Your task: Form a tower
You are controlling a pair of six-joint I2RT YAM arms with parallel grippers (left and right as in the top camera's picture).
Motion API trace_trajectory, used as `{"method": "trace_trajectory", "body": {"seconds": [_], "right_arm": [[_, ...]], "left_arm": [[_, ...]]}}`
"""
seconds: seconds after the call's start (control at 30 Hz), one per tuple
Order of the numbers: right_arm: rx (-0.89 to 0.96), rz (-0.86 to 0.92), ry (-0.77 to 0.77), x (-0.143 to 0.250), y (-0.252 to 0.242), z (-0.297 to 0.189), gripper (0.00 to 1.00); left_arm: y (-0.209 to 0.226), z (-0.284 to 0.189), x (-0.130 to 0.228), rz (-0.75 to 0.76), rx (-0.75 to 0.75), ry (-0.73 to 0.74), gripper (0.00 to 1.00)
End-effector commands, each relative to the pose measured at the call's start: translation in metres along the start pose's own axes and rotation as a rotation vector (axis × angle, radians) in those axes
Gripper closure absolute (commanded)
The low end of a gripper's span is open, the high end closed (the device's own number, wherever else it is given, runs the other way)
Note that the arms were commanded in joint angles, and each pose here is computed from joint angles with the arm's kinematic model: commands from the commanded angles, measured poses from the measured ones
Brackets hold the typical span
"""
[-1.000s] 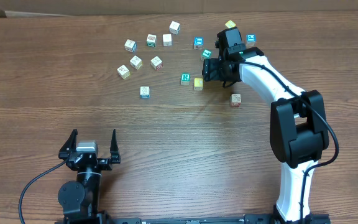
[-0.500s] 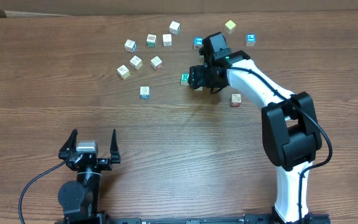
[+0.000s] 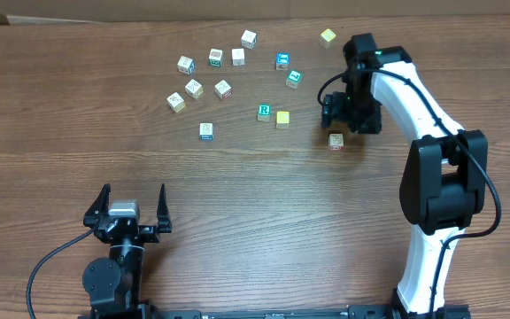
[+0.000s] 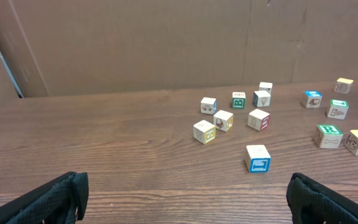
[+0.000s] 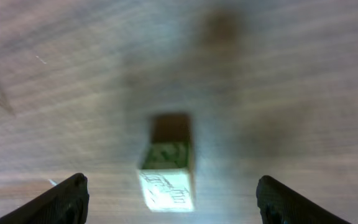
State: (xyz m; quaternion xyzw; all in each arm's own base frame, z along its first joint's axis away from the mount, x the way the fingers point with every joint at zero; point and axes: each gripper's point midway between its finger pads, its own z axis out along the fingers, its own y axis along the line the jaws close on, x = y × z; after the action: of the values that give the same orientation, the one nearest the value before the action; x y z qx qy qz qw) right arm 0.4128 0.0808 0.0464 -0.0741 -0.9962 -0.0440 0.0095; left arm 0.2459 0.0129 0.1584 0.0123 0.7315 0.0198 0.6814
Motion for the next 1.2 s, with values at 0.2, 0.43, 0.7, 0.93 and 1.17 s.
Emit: {"method": "trace_trajectory", "body": {"seconds": [0.2, 0.43, 0.7, 0.93, 1.17], "right_arm": [[0.026, -0.018, 0.062, 0.021, -0.002, 0.008, 0.17], [0.0, -0.022, 0.035, 0.016, 0.002, 0.02, 0.5], [-0.041, -0.023, 0.075, 0.025, 0.011, 0.02, 0.69], [-0.09, -0.093, 0.125, 0.048, 0.047, 0.021, 0.7], [-0.084, -0.259, 0.117, 0.082, 0.114, 0.029, 0.73]], "left_arm": [[-0.001, 0.0, 0.0, -0.009, 0.004, -0.003, 0.0], [-0.001, 0.0, 0.0, -0.009, 0.004, -0.003, 0.0], [-0.001, 0.0, 0.0, -0.009, 0.004, -0.003, 0.01], [-0.001, 0.0, 0.0, -0.009, 0.004, -0.003, 0.0], [-0.001, 0.0, 0.0, -0.009, 0.004, -0.003, 0.0]]}}
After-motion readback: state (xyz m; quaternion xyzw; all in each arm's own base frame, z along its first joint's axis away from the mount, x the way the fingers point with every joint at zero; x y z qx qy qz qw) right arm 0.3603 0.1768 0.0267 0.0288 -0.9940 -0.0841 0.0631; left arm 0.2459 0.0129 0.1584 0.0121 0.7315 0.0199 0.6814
